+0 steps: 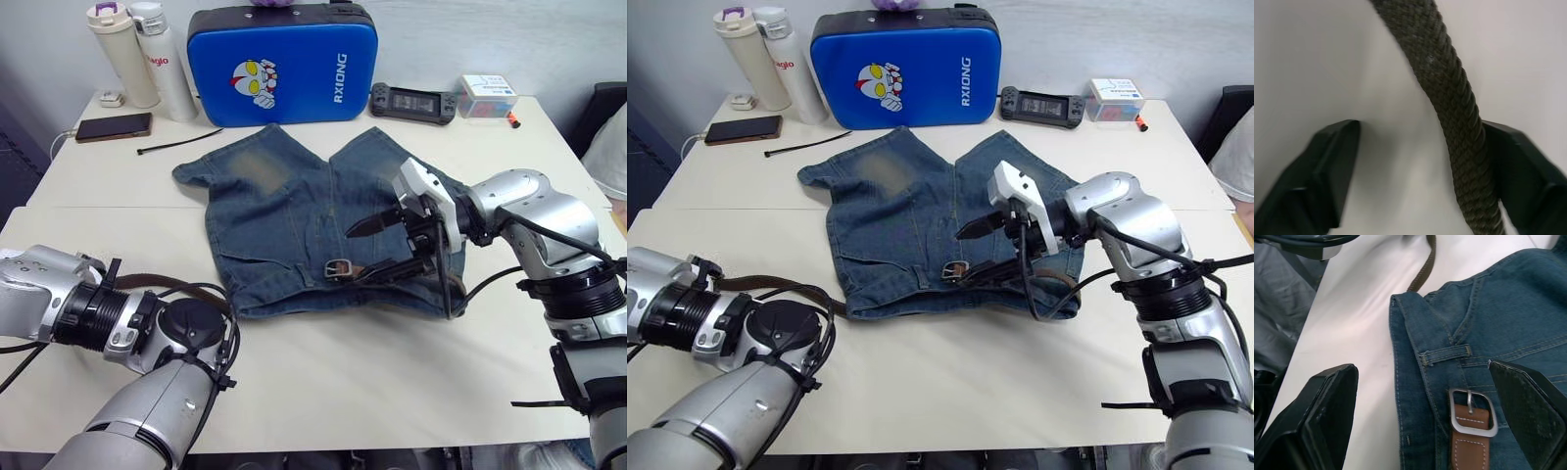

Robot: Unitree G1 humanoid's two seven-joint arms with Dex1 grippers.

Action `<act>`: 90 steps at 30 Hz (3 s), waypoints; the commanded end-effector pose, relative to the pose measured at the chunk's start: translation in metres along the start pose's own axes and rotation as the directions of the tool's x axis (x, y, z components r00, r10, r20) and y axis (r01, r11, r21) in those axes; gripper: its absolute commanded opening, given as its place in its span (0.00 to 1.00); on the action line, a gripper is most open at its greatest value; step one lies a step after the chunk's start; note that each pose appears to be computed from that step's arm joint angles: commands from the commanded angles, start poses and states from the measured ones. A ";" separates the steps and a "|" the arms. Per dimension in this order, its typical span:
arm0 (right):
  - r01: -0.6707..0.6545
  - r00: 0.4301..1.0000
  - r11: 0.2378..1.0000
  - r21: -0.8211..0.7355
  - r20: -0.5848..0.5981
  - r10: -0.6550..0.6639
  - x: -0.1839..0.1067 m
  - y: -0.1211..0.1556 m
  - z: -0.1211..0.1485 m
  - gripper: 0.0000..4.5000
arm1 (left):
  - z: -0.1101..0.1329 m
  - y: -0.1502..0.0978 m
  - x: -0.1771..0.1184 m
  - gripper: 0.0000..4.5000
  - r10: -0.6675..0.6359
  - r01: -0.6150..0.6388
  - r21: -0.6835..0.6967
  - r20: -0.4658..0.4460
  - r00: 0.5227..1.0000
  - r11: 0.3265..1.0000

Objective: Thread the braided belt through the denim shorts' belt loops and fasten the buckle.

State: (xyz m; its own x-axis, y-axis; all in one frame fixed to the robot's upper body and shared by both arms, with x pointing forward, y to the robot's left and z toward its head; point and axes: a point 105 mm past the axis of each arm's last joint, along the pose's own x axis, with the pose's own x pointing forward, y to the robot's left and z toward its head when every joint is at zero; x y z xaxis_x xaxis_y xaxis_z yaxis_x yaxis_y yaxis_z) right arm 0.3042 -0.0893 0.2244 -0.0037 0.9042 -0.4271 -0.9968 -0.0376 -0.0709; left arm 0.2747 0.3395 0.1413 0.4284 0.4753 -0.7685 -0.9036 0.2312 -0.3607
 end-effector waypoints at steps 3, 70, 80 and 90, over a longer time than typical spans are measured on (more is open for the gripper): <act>0.061 0.998 0.997 -0.046 0.006 -0.061 -0.013 0.001 0.010 1.00 | 0.004 0.001 0.001 0.39 -0.012 0.006 0.087 0.063 0.998 0.996; 0.510 0.816 0.578 -0.636 0.145 -0.560 -0.026 -0.067 0.002 0.00 | -0.011 -0.105 -0.146 0.98 -0.626 0.770 0.591 -0.700 0.343 -0.238; 0.438 0.826 0.338 -0.833 0.225 -0.516 -0.009 -0.066 0.015 0.00 | -0.088 -0.117 -0.175 0.98 -0.504 0.973 0.059 -0.862 -0.065 -0.225; 0.414 0.849 0.319 -0.853 0.237 -0.472 -0.003 -0.049 0.014 0.00 | -0.171 -0.145 -0.210 0.98 -0.826 0.982 -0.159 -0.564 -0.007 0.100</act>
State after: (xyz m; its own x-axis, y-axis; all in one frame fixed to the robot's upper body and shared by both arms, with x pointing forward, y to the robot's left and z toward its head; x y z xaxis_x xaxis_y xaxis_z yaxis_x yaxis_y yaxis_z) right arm 0.3592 -0.0848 0.2235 0.4610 0.8720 -0.1647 -0.3079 -0.0168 -0.9513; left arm 0.3161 0.0482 0.2492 0.6500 -0.7599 -0.0063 0.3962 0.3459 -0.8505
